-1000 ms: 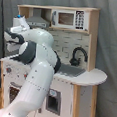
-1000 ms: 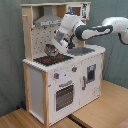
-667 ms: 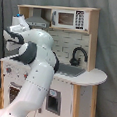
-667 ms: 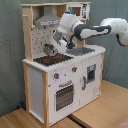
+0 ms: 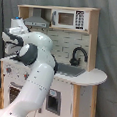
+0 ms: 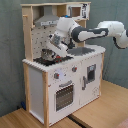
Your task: Play with the kitchen
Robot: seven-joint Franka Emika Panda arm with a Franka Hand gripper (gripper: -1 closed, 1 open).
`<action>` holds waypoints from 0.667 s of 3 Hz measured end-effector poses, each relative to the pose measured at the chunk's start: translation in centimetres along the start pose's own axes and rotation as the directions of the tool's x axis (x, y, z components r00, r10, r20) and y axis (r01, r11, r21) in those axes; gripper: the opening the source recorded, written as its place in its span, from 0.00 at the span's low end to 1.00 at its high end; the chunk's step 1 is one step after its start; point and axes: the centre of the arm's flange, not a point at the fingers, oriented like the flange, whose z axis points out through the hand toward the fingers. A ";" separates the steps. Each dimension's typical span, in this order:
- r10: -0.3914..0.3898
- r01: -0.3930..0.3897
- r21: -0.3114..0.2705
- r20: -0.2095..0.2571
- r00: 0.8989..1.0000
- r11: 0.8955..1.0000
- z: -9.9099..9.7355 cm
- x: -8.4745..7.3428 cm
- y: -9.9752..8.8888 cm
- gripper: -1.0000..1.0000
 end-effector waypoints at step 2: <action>-0.071 0.072 0.030 -0.045 0.996 0.997 -0.9 2.1 -1.8 0.00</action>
